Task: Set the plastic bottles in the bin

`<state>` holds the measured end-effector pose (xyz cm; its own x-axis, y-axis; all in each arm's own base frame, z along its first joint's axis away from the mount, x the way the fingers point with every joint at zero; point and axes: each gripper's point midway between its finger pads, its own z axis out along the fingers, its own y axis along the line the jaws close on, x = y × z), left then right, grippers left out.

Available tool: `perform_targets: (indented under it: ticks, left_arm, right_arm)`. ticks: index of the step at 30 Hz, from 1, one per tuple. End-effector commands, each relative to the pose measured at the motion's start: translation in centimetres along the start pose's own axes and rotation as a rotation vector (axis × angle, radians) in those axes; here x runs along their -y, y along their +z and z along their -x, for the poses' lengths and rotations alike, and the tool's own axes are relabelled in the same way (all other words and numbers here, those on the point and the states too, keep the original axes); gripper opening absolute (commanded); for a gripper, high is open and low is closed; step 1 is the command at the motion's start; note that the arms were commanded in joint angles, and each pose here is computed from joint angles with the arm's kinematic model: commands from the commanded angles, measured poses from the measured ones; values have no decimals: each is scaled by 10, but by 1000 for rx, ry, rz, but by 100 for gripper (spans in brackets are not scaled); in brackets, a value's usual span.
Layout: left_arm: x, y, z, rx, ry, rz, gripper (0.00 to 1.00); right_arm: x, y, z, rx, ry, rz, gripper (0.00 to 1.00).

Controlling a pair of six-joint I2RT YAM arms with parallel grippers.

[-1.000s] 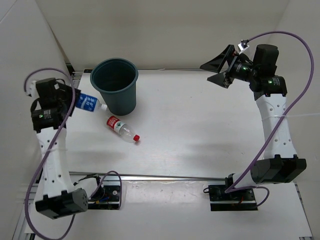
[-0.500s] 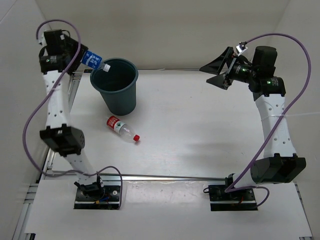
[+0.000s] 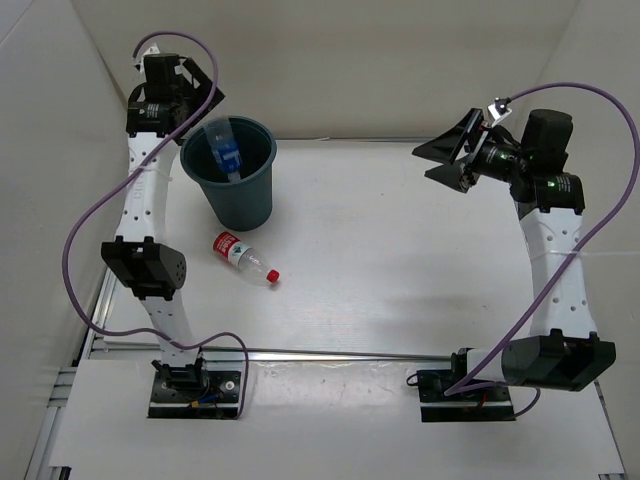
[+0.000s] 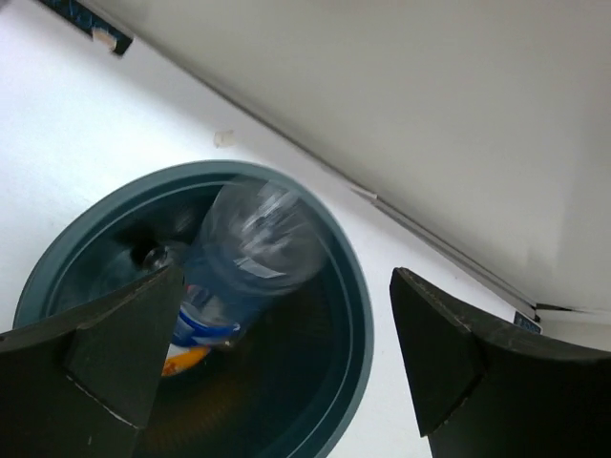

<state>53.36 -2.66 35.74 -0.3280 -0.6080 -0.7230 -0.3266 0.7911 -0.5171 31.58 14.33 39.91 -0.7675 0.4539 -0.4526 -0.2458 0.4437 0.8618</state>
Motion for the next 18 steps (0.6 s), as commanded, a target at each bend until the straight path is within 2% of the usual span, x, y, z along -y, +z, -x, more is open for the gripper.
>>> perform_targets:
  ticks: [1, 4, 5, 6, 8, 9, 11, 12, 13, 16, 17, 18]
  left_arm:
    - [20, -33, 42, 166, 60, -23, 100]
    - [25, -57, 57, 212, 51, -42, 100]
    - [26, -78, 66, 246, 27, -47, 100]
    - [12, -81, 59, 224, 9, -16, 100]
    - [-12, -96, 52, 202, -149, 41, 100]
    - [-48, -110, 28, 143, -224, 121, 100]
    - [-71, -121, -8, 49, -386, 133, 100]
    - [-79, -150, -12, 66, -428, 97, 100]
    - [-101, -131, -54, -1, -428, 119, 100]
    - [-131, -147, -86, -17, -452, 128, 100]
    - [-145, -140, -107, -59, -440, 139, 100]
    - [-141, -141, -120, -118, -407, 81, 100]
  right_arm:
    - [-13, -7, -6, -9, -63, 48, 100]
    - [-13, -8, -8, -9, -62, 48, 100]
    - [-13, -8, -8, -9, -63, 48, 100]
    - [-13, -8, -8, -9, -63, 48, 100]
    - [-12, -9, -11, -11, -60, 47, 100]
    - [-8, -9, -13, -8, -54, 37, 100]
    - [-6, -10, -17, -11, -47, 34, 100]
    - [-3, -9, -18, -15, -40, 30, 100]
    - [0, -8, -19, -19, -33, 27, 100]
    - [2, -10, -25, -22, -26, 23, 100]
    - [2, -10, -25, -22, -26, 23, 100]
    - [5, -9, -26, -26, -19, 20, 100]
